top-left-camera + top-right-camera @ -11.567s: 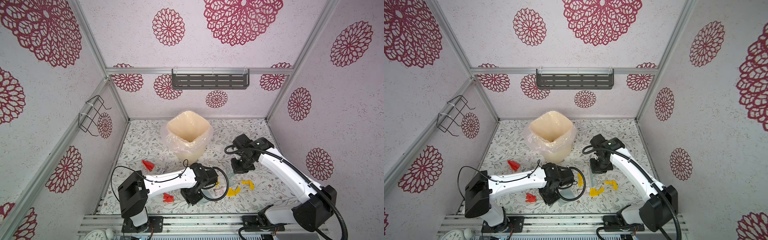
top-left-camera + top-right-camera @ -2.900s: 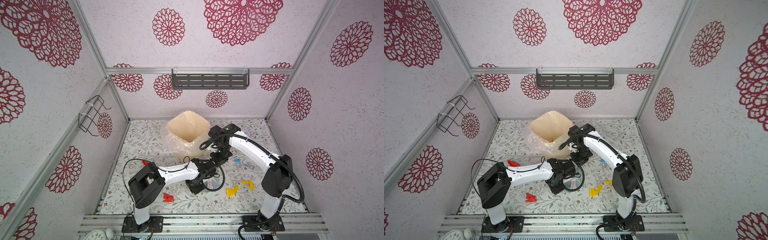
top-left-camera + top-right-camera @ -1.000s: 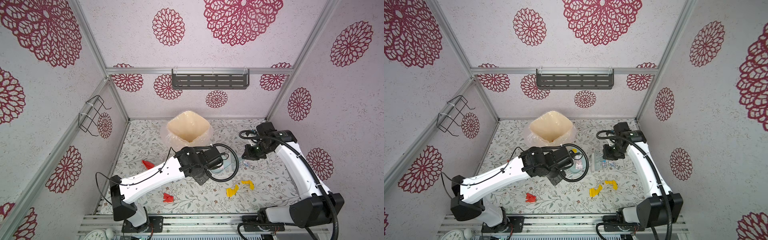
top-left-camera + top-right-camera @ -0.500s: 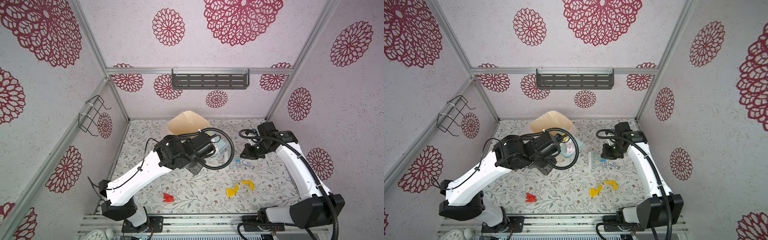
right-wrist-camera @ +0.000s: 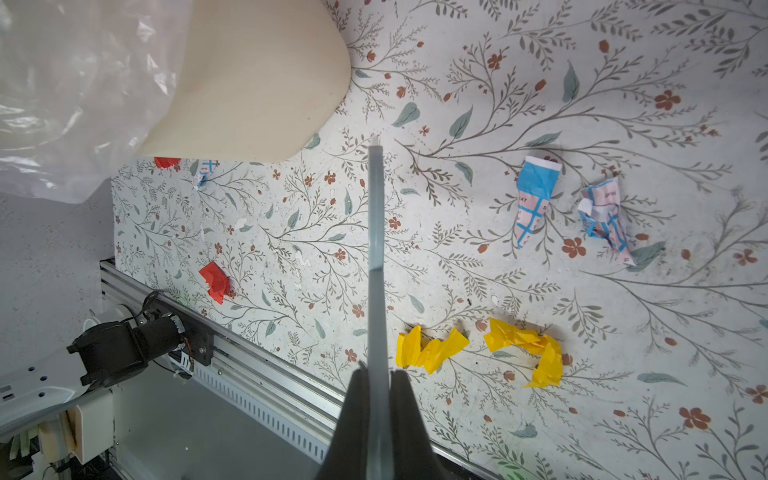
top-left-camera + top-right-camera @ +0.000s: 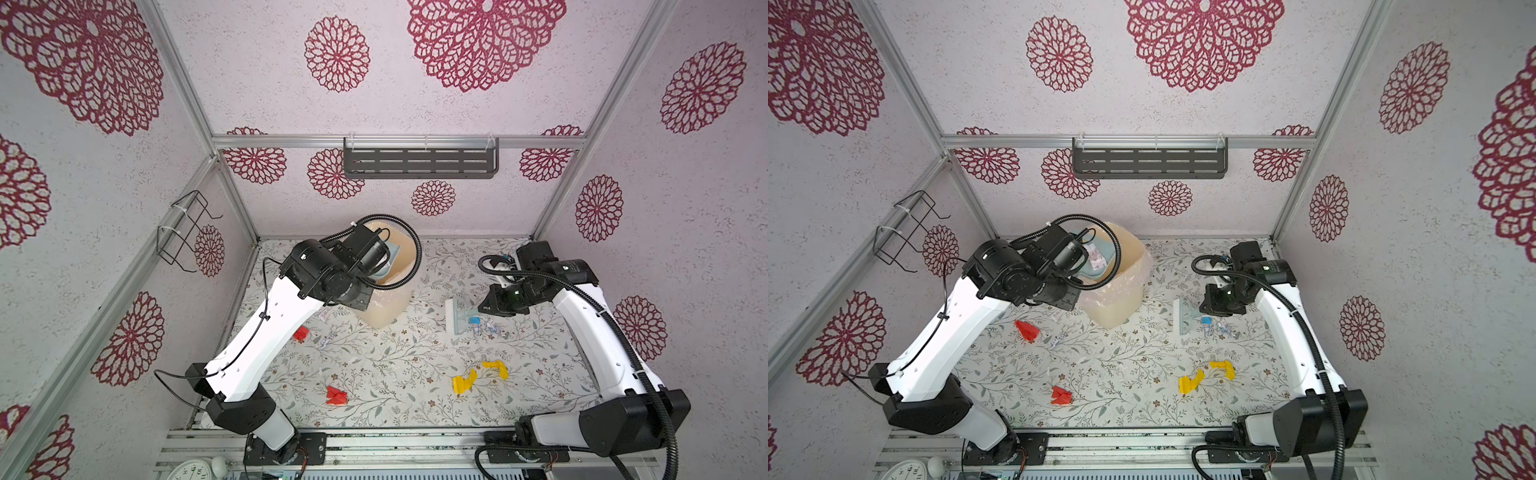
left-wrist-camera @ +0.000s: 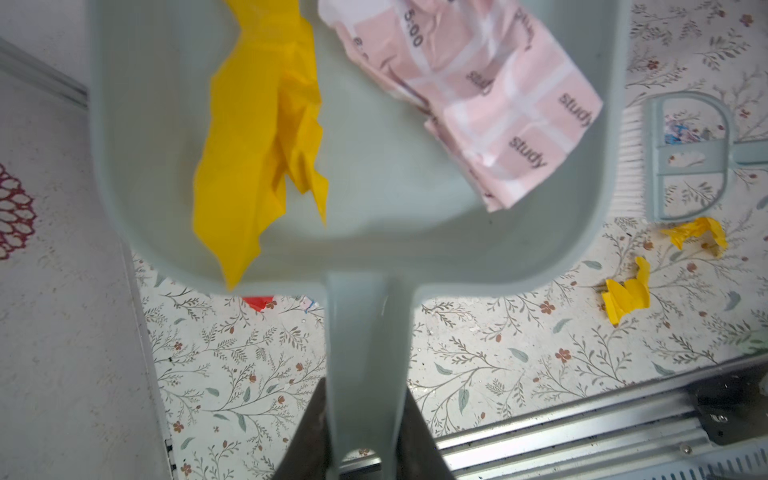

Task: Sweep away the paper scraps from the table
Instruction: 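Tip the dustpan over the beige bin with the left gripper to empty it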

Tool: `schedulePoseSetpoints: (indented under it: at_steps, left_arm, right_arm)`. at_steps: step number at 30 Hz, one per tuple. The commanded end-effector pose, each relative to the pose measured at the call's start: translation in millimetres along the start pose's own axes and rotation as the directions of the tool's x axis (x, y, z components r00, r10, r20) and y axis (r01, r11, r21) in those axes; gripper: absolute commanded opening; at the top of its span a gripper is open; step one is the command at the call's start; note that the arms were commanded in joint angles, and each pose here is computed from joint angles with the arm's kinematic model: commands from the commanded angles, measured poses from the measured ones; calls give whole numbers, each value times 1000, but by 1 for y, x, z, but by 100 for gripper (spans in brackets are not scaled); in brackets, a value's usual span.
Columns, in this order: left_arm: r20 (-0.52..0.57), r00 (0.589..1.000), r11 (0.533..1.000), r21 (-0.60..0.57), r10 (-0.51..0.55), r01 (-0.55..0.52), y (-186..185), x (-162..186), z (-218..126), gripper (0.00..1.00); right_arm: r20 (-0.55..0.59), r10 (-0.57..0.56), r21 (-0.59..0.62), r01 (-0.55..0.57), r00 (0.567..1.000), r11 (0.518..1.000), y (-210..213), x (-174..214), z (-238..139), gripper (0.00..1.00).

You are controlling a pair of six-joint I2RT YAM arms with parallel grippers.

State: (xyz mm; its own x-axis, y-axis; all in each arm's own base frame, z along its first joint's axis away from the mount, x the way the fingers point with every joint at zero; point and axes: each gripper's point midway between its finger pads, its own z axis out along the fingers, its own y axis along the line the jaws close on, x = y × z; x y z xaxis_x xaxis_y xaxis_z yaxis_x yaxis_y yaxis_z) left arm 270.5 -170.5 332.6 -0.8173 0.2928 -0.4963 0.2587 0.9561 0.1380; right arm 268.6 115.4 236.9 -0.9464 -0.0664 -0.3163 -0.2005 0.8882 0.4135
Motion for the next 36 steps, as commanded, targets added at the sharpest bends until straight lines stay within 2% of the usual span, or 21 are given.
schedulePoseSetpoints:
  at_steps: [1, 6, 14, 25, 30, 36]
  left_arm:
    - [-59, 998, 998, -56, -9, 6, 25, 9, 5, 0]
    - [-63, 998, 996, -90, -31, 25, 44, -4, 19, 0]
    - [-88, 996, 977, -209, 20, -38, 66, -27, 48, 0]
    - [-122, 972, 918, -324, 201, -231, 78, -47, 69, 0]
    - [-129, 941, 866, -368, 313, -339, 78, -59, 71, 0]
    - [-199, 870, 760, -426, 451, -491, 80, -66, 86, 0]
  right_arm:
    - [8, -10, -27, 10, 1000, 1000, 7, -1, -8, 0]
    - [-2, -9, -16, 9, 1000, 1000, 5, 1, -8, 0]
    - [-7, 4, -17, -4, 1000, 1000, 6, 0, -9, 0]
    - [-47, 27, 1, -27, 999, 1000, 3, 0, -8, 0]
    - [-67, 46, 11, -46, 997, 999, 1, 4, -7, 0]
    - [-103, 44, 17, -42, 994, 999, -1, 5, -2, 0]
